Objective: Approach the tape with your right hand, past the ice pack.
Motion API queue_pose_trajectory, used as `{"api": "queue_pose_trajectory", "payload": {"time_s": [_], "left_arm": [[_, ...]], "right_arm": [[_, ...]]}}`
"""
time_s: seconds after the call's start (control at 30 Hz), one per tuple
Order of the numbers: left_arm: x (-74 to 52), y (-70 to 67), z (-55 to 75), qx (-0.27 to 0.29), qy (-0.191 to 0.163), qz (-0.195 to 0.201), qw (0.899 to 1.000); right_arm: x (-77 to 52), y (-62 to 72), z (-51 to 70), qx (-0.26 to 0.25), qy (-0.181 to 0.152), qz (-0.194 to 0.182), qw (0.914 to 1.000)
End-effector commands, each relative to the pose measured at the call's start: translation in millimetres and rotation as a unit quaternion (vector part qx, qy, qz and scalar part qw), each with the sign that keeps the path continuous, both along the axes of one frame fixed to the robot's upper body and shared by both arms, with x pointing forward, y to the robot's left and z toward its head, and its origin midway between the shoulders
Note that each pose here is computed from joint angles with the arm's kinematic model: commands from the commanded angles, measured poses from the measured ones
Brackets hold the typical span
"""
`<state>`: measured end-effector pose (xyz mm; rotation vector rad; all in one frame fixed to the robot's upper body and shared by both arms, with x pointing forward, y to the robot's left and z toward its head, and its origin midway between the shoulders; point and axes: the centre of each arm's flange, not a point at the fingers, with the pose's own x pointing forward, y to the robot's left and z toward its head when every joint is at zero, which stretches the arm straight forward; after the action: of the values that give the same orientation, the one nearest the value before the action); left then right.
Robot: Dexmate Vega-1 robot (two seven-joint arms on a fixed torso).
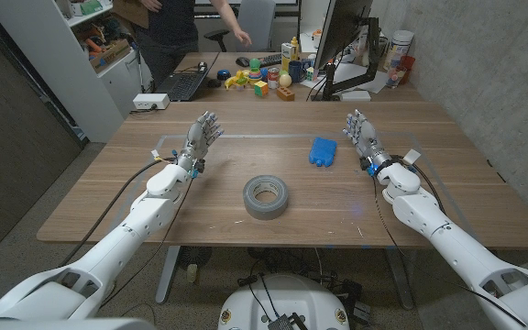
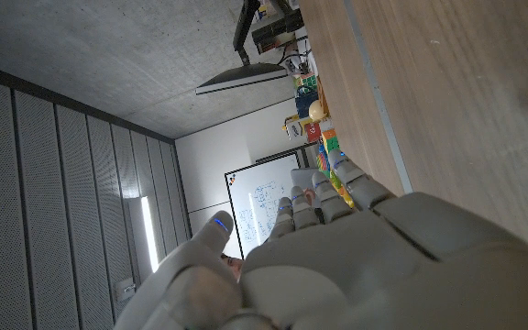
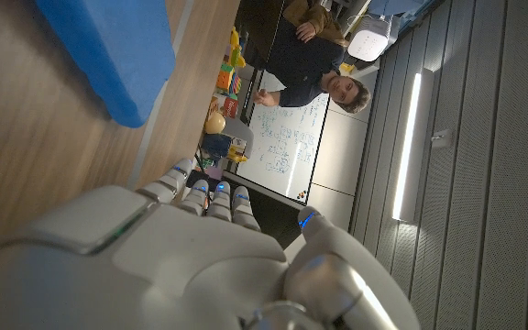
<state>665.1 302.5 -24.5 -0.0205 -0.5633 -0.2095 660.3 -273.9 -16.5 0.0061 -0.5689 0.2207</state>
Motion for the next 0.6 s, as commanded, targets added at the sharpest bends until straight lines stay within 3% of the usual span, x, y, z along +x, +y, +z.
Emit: {"api": "queue_pose_trajectory", "payload": {"time_s": [0.03,0.33,0.6], "left_arm": [[5.7,11.2,1.1,0.007,0.010,0.004,1.000],[7.2,7.3,4.6,0.011,0.008,0.002,1.000],[10.4,3.2,8.1,0.013,0.006,0.000,1.000]], "right_arm": [[3.6,13.5,11.4,-0.015,-0.002,0.002,0.9999],[-2.7,12.3,14.0,-0.022,-0.020,-0.012,0.9995],[-14.0,20.9,28.1,-0.054,-0.048,-0.039,0.9966]]}}
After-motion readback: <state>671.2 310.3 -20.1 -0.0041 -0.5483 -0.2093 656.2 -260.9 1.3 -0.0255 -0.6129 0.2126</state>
